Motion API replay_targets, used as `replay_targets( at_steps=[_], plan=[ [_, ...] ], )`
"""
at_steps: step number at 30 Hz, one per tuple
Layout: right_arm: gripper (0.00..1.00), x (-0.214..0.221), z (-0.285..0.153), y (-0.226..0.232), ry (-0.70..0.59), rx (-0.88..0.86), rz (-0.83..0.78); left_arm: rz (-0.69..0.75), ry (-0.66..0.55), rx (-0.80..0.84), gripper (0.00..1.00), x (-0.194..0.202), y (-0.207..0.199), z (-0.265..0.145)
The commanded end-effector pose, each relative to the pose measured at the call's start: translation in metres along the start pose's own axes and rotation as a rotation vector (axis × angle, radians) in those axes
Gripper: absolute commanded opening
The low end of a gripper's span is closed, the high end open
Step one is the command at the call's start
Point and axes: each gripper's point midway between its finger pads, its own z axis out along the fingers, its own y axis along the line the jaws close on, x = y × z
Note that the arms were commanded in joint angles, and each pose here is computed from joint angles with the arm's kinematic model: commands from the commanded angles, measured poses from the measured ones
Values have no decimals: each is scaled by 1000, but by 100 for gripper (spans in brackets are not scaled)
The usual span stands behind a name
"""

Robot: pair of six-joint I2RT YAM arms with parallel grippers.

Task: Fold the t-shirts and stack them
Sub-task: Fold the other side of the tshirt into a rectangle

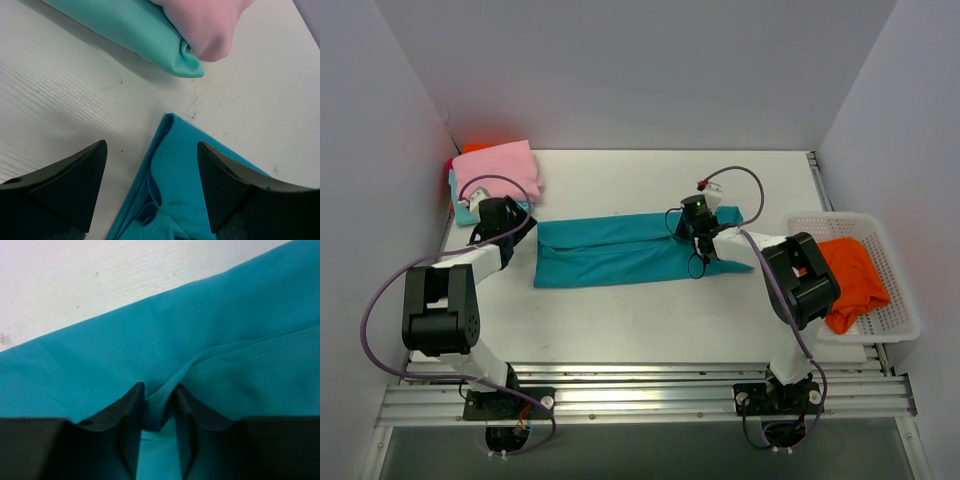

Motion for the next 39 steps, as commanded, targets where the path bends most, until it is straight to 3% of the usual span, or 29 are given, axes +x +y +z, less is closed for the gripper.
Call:
replay_targets(
  at_steps=[1,2,4,14,19,21,22,23,30,36,39],
  plan=[
    [23,-7,4,9,-18,-2,-2,-16,-39,44,81,-12,-8,2],
    [11,-6,4,8,-17,0,-3,-16,-38,45,81,-12,-9,2],
    [0,-6,4,7,-16,5,-4,-15,-37,44,81,-11,-8,3],
    [0,-13,-36,14,-46,7,-18,-15,-34,47,81,-11,-9,4],
    [0,9,-49,4,-12,58,-11,-18,-35,48,81,-11,-9,4],
    [20,22,-53,3,7,69,-14,-15,-33,48,81,-10,-9,4],
    [41,26,-54,3,10,70,-17,-17,-34,49,81,-11,-10,4],
    [99,35,-56,-2,21,80,-26,-16,-35,50,81,-11,-10,4],
    [100,46,-81,-14,16,83,-28,-15,-33,51,81,-11,-10,4],
    [100,-23,-111,-8,-163,104,-16,-16,-36,51,81,-11,-10,5],
    [100,-47,-104,-16,-191,142,-26,-16,-36,51,81,-11,-10,5]
  ],
)
